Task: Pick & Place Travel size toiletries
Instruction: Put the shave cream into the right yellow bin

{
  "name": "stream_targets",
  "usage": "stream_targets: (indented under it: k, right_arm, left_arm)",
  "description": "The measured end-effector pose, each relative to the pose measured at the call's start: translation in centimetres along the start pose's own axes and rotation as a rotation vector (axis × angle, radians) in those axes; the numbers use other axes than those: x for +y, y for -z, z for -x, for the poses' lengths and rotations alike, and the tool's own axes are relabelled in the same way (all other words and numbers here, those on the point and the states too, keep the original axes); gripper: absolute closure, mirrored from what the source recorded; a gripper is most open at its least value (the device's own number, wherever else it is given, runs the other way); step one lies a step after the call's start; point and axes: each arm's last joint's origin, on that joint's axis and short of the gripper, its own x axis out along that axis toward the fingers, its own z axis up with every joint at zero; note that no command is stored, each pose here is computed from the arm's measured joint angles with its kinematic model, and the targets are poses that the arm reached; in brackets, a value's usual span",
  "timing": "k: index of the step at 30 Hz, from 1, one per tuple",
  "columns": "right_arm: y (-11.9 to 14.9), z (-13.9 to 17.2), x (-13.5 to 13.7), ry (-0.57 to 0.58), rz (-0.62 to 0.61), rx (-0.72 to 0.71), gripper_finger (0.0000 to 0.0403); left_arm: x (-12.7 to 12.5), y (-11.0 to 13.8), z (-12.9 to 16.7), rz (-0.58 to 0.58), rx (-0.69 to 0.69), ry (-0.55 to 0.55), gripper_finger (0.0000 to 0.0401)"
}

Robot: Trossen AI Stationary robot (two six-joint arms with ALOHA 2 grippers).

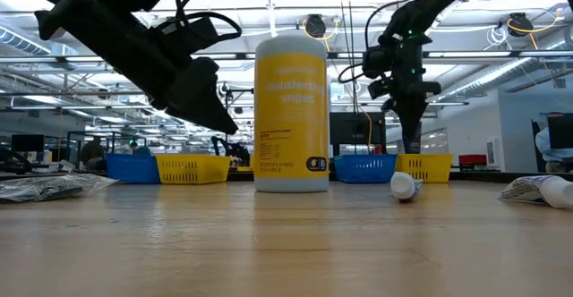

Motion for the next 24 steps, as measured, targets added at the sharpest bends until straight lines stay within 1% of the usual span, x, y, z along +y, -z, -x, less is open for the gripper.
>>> stream_targets:
  k: [4,7,10,14,17,20,24]
  right_arm:
    - [0.3,-0.9,-0.8,0.001,0.000,-0.019,0.0394]
    - [0.5,-0.5,-1.3,0.002,-0.015,-0.065,0.0394]
    - [1.0,-1.4,-1.8,-0.027,-0.035,-0.046,0.0394]
    - [1.1,-1.6,-1.9,-0.029,-0.030,-0.042,0.0394]
    - [1.0,-1.6,-2.1,-0.004,-0.020,-0.057,0.0391]
    - [0.8,-1.7,-2.3,0.020,-0.039,-0.072,0.0376]
    - [0.6,-1.8,-2.6,0.051,-0.041,-0.094,0.0341]
  left_arm:
    - [0.1,-0.1,-0.1,0.003,-0.001,-0.003,0.0157]
    - [0.3,-0.2,-0.3,0.010,-0.002,-0.009,0.0157]
    - [0.4,-0.3,-0.4,0.019,0.003,0.005,0.0157]
    - [0.4,-0.4,-0.6,0.023,0.005,0.032,0.0157]
    - [0.4,-0.5,-0.6,0.023,0.003,0.034,0.0157]
    - [0.4,-0.5,-0.6,0.016,0.000,0.035,0.0157]
    - [0.4,-0.5,-0.6,0.019,0.003,0.050,0.0157]
